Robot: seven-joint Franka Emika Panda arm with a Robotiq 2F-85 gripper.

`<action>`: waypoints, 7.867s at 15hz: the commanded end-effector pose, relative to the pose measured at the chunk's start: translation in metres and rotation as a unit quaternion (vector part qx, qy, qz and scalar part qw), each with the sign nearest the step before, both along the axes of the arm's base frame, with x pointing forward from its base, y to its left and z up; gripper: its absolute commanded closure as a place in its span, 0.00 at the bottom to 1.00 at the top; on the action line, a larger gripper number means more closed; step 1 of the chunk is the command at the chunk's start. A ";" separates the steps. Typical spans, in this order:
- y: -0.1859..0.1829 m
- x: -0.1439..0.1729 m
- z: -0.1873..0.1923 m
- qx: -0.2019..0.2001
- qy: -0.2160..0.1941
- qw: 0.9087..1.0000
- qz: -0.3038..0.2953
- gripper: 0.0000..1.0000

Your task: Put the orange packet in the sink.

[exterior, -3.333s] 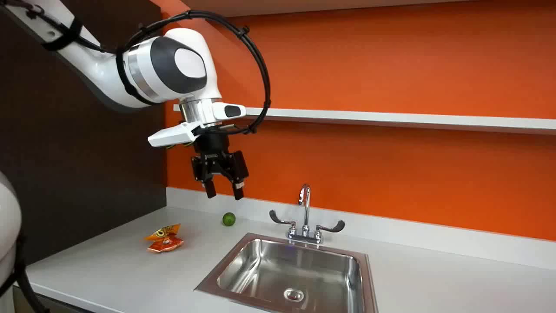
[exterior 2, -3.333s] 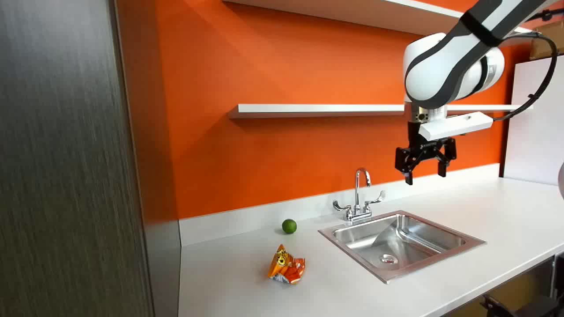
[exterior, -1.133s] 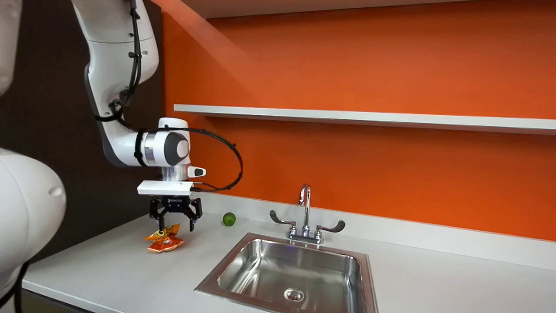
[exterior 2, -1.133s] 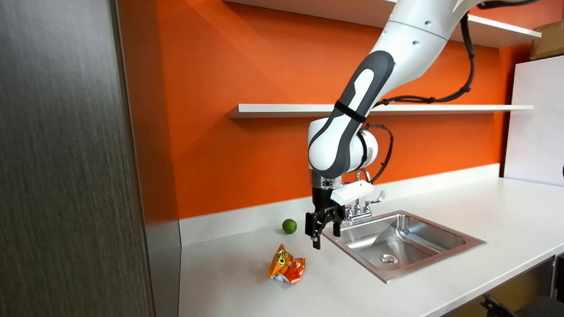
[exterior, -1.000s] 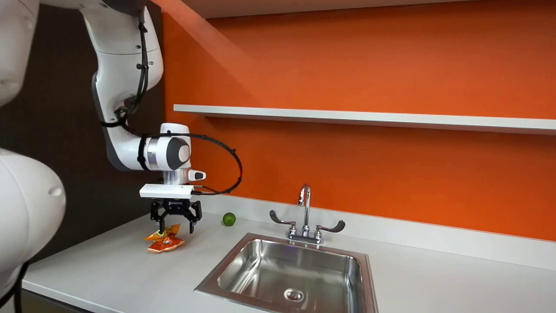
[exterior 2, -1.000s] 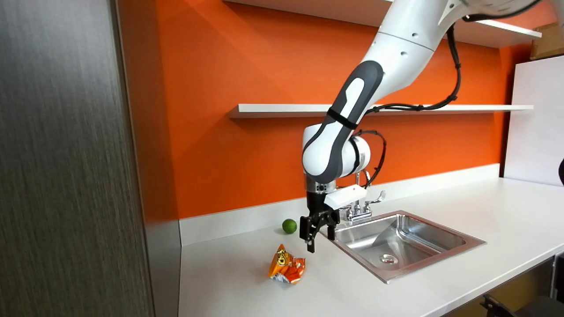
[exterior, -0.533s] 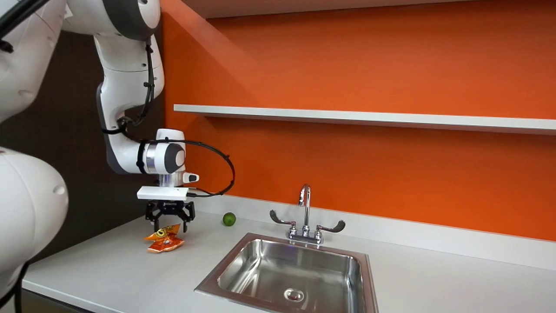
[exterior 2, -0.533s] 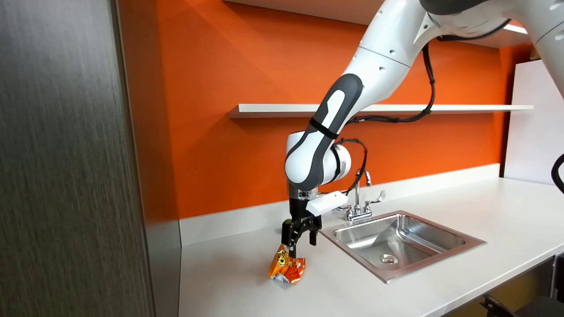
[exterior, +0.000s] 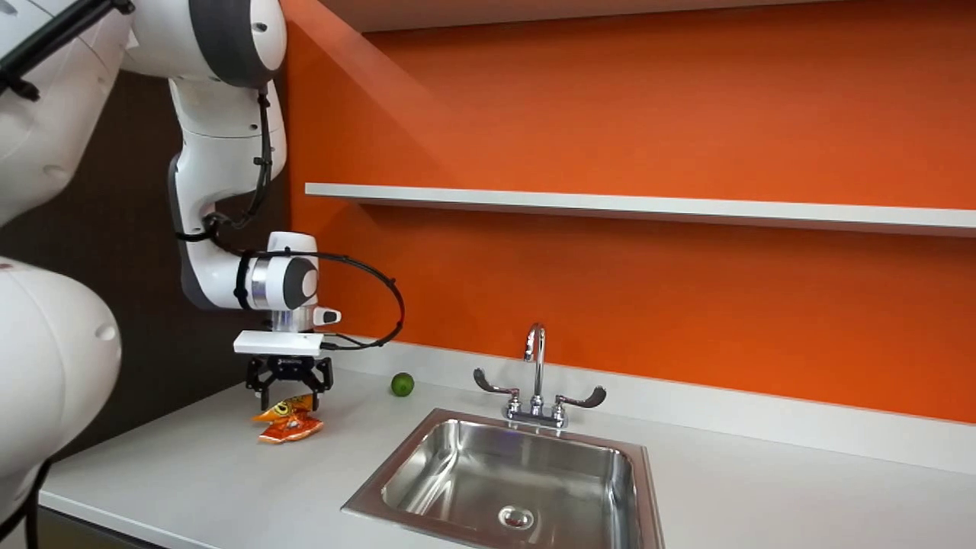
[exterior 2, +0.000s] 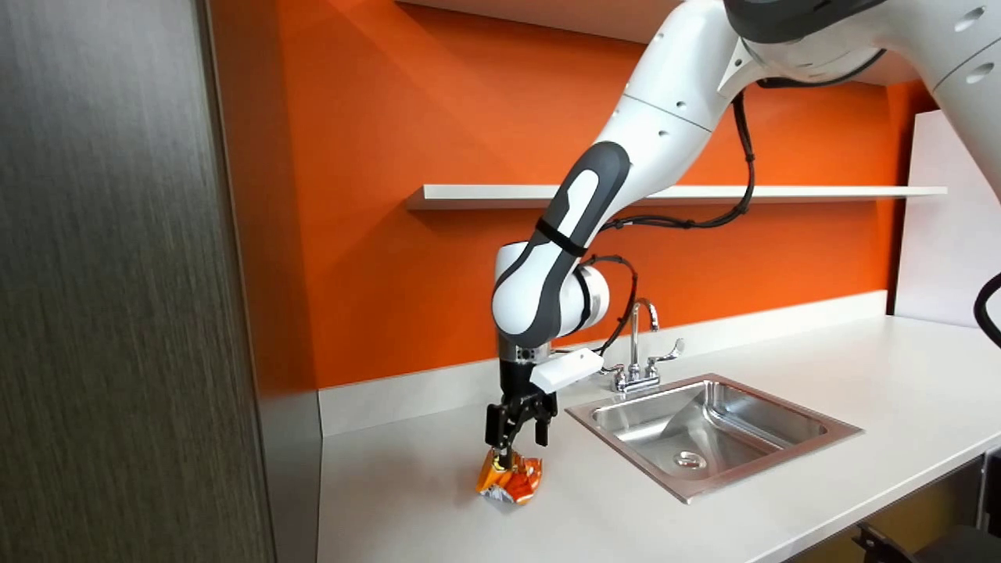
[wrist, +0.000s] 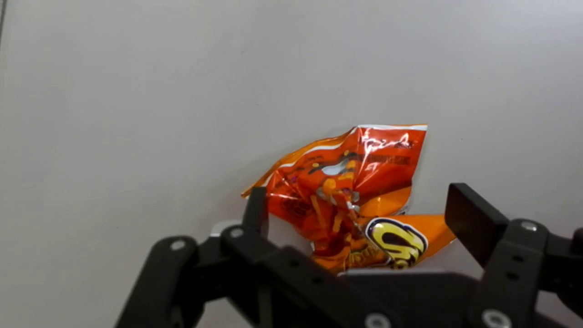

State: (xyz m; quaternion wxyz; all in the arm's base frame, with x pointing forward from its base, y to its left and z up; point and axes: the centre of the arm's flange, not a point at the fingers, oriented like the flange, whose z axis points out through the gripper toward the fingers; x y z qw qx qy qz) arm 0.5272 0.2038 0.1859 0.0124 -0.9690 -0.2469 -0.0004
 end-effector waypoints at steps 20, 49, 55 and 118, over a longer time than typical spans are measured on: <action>0.011 0.024 -0.017 0.016 0.001 0.999 0.049 0.26; -0.106 0.050 0.073 -0.028 -0.071 0.994 -0.076 0.98; -0.217 0.042 0.080 -0.054 -0.074 0.981 -0.169 0.98; -0.279 -0.136 0.081 -0.078 0.003 0.952 -0.297 0.00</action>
